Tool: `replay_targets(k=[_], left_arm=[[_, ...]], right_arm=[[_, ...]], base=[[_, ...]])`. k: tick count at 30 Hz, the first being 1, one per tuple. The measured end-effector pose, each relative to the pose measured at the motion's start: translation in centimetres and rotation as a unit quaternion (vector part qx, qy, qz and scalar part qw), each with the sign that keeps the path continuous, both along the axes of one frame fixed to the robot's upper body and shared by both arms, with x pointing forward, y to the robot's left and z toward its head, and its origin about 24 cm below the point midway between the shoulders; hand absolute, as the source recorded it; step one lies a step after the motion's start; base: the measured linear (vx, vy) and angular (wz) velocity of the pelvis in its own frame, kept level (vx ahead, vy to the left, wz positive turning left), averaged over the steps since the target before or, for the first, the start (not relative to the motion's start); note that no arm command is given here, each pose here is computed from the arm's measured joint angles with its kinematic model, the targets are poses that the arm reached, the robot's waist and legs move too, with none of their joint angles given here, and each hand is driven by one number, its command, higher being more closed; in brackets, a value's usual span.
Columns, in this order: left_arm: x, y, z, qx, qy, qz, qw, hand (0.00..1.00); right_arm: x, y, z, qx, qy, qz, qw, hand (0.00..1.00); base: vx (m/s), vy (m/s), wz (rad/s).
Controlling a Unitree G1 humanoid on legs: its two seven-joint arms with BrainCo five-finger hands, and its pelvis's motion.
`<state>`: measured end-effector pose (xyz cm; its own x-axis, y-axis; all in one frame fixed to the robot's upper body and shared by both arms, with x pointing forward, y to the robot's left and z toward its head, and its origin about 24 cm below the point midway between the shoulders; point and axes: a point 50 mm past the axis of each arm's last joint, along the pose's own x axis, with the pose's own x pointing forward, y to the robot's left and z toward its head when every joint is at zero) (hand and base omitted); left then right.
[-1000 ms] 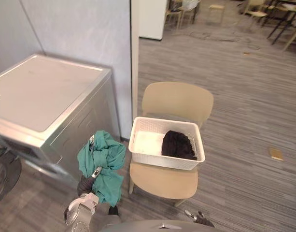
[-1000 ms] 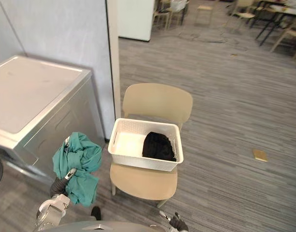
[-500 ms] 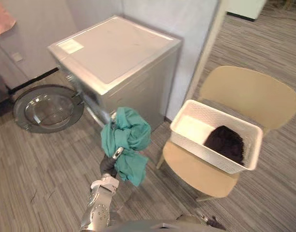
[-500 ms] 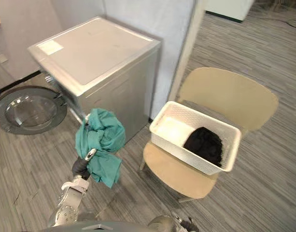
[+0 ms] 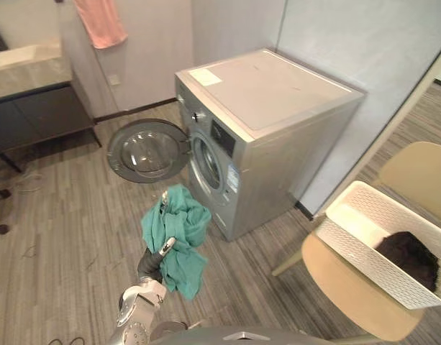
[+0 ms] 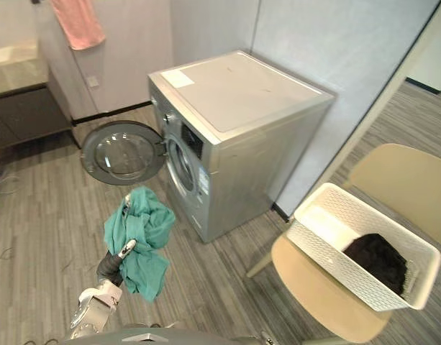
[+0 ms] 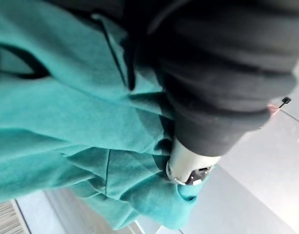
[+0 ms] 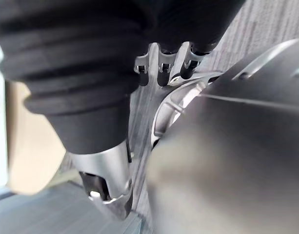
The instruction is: Pick up the laundry basket with both hands and put the clothes into the washing machine.
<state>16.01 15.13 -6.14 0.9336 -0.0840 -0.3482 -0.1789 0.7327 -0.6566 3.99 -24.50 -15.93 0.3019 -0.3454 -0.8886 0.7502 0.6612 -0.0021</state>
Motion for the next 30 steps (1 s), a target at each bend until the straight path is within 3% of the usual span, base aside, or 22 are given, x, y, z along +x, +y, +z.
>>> replay_targets(k=[3, 6, 9, 13, 16, 18, 24, 30], left_arm=[[0.8, 1.1, 0.2, 0.019, -0.006, 0.025, 0.999, 1.00], [1.8, -0.3, 0.8, 0.017, -0.021, -0.005, 1.000, 1.00], [2.4, -4.4, 1.3, -0.025, -0.030, -0.043, 0.998, 1.00], [3.3, -4.4, 1.8, -0.020, -0.044, -0.048, 0.998, 1.00], [4.0, -4.8, 2.2, -0.017, -0.055, -0.063, 0.996, 1.00], [3.9, -5.4, 2.4, -0.027, -0.059, -0.066, 0.996, 1.00], [2.8, -4.3, 2.3, -0.034, -0.053, -0.037, 0.997, 1.00], [2.9, -3.0, 2.1, -0.028, -0.050, -0.008, 0.998, 1.00]], right_arm=[[1.8, 3.7, -0.1, 0.048, -0.051, 0.016, 0.997, 0.00], [2.6, 6.2, -0.2, 0.087, -0.077, 0.009, 0.993, 0.00], [1.4, 3.9, 0.0, 0.063, -0.075, -0.032, 0.995, 0.00], [0.6, 3.9, -0.2, 0.067, -0.071, -0.061, 0.993, 0.00], [-3.1, 5.5, -1.1, 0.096, -0.007, -0.092, 0.991, 0.00], [-3.9, 4.1, -0.8, 0.074, -0.005, -0.100, 0.992, 0.00], [-2.0, 3.3, -0.4, 0.058, -0.035, -0.079, 0.995, 0.00], [4.8, 4.5, 0.9, 0.054, -0.122, 0.013, 0.991, 0.00]], base=[[0.02, 0.029, 0.50], [-0.03, -0.108, 0.72], [0.07, 0.031, 0.71], [0.03, -0.069, 0.08], [0.17, -0.227, 0.91], [0.31, -0.152, 0.20], [0.34, -0.056, -0.48], [0.28, 0.125, -1.06]])
